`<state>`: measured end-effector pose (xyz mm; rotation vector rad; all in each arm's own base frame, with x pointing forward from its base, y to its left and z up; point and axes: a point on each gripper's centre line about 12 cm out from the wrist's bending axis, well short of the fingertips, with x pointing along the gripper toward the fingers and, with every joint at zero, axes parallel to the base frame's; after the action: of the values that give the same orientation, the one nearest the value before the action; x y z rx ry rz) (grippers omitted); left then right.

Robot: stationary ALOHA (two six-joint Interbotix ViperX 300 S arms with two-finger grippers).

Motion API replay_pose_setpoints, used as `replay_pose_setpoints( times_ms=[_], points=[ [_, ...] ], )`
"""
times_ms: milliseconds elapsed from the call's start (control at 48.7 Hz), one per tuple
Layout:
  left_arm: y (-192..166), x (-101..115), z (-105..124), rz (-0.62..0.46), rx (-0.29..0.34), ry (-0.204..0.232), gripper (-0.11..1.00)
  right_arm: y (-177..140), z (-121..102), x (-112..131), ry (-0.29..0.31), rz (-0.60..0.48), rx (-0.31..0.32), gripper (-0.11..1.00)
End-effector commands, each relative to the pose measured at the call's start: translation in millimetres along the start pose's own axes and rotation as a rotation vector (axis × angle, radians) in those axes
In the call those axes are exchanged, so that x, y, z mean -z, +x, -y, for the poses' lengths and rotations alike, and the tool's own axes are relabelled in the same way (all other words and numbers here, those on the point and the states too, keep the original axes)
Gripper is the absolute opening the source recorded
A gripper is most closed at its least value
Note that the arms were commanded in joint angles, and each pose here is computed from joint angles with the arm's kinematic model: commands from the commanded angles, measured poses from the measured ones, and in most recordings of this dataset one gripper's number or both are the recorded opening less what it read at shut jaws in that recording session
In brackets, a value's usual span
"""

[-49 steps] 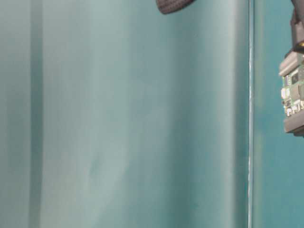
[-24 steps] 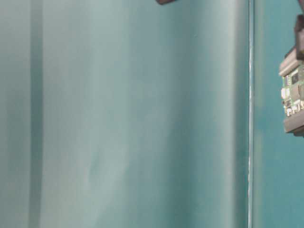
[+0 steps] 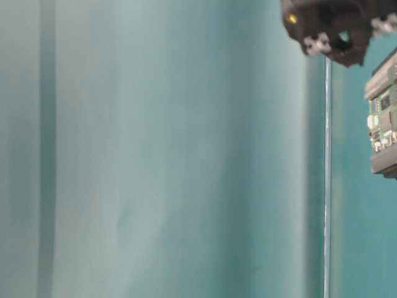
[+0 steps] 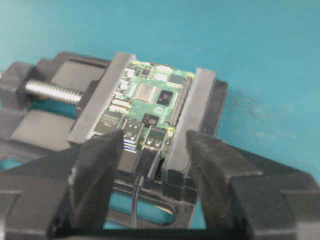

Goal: Insert the USB into the fixed PCB.
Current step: 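Open the right gripper and pull it back away from the vise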

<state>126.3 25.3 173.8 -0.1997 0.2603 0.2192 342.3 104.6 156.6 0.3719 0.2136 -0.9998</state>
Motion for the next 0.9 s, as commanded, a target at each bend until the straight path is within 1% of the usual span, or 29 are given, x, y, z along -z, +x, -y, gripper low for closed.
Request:
replay_pose_setpoints(
  times_ms=[0,41,82,144,349,431,534,596,657,719,760,883],
  points=[
    [-0.6,-10.9,1.6,0.023,0.002,-0.002,0.03,-1.8,6.1,-12.3,-0.028,-0.027,-0.072,0.59],
    [-0.6,-10.8,1.6,0.023,0.002,-0.002,0.03,-1.7,10.1,-11.7,-0.063,-0.035,-0.105,0.59],
    [-0.6,-10.9,1.4,0.023,0.000,-0.001,0.03,-2.4,13.3,-13.2,-0.083,-0.040,-0.139,0.59],
    [-0.4,-10.7,1.6,0.022,0.001,-0.002,0.03,-4.0,17.1,-18.3,-0.098,-0.041,-0.190,0.59],
    [-0.6,-10.9,1.4,0.023,0.001,-0.004,0.03,-2.0,26.3,-40.8,-0.116,-0.042,-0.337,0.59],
    [-0.6,-10.9,1.4,0.023,0.000,-0.001,0.03,0.2,29.8,-47.9,-0.119,-0.071,-0.397,0.59],
    [-0.6,-10.9,1.4,0.023,0.000,-0.001,0.03,1.9,32.6,-56.0,-0.129,-0.124,-0.488,0.59],
    [-0.6,-10.9,1.4,0.023,0.000,-0.001,0.03,3.2,35.2,-61.5,-0.140,-0.154,-0.548,0.59],
    [-0.6,-10.9,1.4,0.023,0.000,-0.001,0.03,5.5,39.7,-64.9,-0.154,-0.179,-0.589,0.59],
    [-0.6,-10.9,1.6,0.023,0.002,0.000,0.03,7.9,45.3,-67.1,-0.171,-0.205,-0.626,0.59],
    [-0.6,-11.1,1.4,0.025,0.001,-0.002,0.03,10.5,51.3,-68.0,-0.187,-0.213,-0.638,0.59],
    [-0.6,-10.9,1.4,0.023,0.000,-0.002,0.03,16.7,75.2,-70.4,-0.230,-0.205,-0.648,0.59]
  ],
)
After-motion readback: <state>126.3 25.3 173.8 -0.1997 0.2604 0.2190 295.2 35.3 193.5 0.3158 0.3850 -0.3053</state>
